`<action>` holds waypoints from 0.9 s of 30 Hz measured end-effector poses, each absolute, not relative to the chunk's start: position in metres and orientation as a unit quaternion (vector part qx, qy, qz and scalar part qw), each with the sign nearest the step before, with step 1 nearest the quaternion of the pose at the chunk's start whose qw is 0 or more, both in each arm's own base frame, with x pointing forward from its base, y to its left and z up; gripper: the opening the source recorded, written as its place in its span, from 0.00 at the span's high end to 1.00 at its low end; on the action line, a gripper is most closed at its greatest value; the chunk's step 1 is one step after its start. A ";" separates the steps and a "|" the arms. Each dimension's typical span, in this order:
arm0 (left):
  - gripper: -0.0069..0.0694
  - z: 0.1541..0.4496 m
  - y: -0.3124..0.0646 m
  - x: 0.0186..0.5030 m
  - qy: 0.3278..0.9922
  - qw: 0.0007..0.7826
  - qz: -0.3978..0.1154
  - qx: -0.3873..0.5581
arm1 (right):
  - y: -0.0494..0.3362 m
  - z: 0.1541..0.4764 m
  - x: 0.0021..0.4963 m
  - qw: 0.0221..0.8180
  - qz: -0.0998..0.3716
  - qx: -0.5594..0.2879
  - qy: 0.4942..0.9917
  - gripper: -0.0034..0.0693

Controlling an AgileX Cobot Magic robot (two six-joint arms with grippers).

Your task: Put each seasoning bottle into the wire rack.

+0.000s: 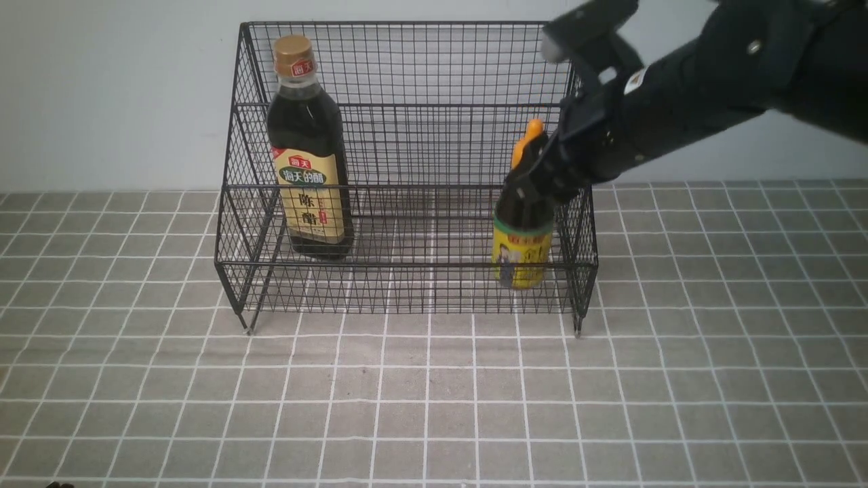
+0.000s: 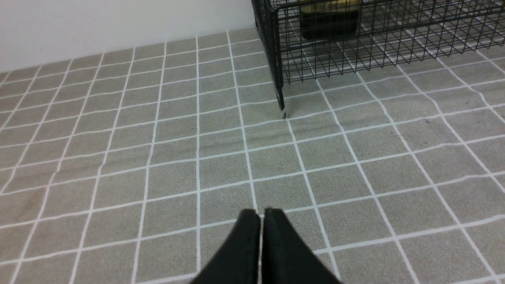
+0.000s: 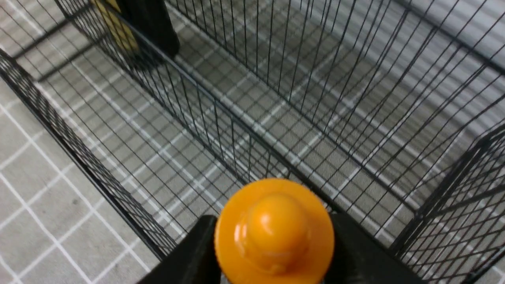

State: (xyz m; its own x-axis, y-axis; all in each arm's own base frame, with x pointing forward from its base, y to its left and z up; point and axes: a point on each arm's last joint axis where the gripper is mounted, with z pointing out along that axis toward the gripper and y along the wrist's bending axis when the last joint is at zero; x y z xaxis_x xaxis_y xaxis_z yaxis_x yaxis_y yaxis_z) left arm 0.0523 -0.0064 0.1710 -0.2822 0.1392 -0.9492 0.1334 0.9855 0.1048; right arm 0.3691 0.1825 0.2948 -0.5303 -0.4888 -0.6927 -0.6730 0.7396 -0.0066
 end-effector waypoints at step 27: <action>0.92 0.171 -0.006 0.052 0.801 0.593 0.003 0.086 | 0.158 0.377 0.315 0.381 0.139 -0.313 0.859 0.34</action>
